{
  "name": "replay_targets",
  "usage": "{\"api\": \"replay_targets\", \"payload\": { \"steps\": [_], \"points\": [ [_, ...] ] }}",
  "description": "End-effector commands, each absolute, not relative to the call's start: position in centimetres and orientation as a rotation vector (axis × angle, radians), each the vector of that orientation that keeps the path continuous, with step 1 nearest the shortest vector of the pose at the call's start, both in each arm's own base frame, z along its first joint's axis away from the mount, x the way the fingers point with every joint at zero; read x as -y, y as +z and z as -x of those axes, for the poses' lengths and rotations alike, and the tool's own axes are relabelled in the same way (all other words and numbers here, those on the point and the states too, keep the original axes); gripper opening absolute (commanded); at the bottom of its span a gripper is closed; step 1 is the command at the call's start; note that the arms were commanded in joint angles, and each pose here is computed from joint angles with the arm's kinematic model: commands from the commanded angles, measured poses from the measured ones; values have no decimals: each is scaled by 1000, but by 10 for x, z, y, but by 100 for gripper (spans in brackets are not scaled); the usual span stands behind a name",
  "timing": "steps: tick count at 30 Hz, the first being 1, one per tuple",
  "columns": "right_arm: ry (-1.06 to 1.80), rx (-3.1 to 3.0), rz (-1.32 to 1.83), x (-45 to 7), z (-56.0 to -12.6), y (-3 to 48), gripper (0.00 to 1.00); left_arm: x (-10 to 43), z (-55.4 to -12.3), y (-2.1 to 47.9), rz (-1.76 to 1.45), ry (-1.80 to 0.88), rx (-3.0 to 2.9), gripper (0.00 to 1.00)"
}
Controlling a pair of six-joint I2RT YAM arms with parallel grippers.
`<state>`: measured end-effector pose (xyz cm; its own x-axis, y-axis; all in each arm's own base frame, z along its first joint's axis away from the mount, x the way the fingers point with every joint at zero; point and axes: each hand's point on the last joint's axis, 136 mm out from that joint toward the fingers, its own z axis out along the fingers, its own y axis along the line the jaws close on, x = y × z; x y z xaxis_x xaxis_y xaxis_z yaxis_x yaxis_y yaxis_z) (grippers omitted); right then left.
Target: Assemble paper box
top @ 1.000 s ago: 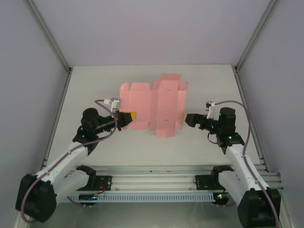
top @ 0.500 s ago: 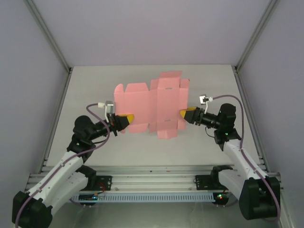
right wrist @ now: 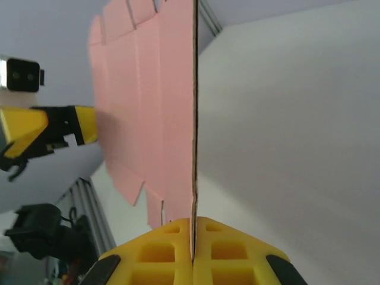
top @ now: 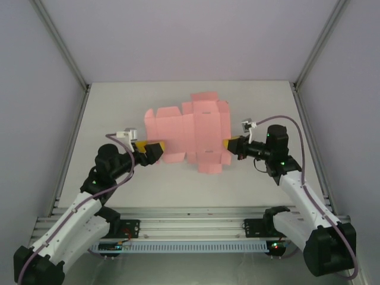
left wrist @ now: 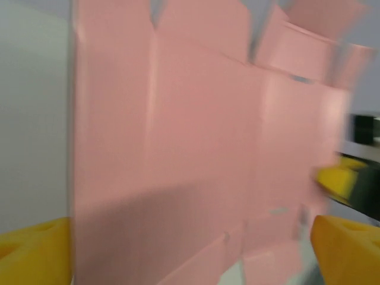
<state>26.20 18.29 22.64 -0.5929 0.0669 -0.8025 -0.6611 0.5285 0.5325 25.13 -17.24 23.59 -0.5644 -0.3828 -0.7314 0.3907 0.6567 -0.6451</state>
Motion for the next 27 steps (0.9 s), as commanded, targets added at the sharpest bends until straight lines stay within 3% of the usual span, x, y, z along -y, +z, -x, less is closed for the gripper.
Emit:
{"api": "replay_targets", "payload": {
  "steps": [1, 6, 13, 27],
  "points": [
    [946, -2138, 530, -177, -261, 174, 0, 115, -259, 199, 232, -605, -2107, 100],
    [566, -2293, 655, -165, -277, 130, 6, 104, -254, 192, 238, -508, -2174, 100],
    [28, -2148, 897, -162, -317, 132, 5, 126, -259, 195, 160, -622, -2163, 100],
    [-460, -1610, 1366, -228, -332, 142, 6, 155, -282, 196, 99, -690, -2230, 100]
  ]
}}
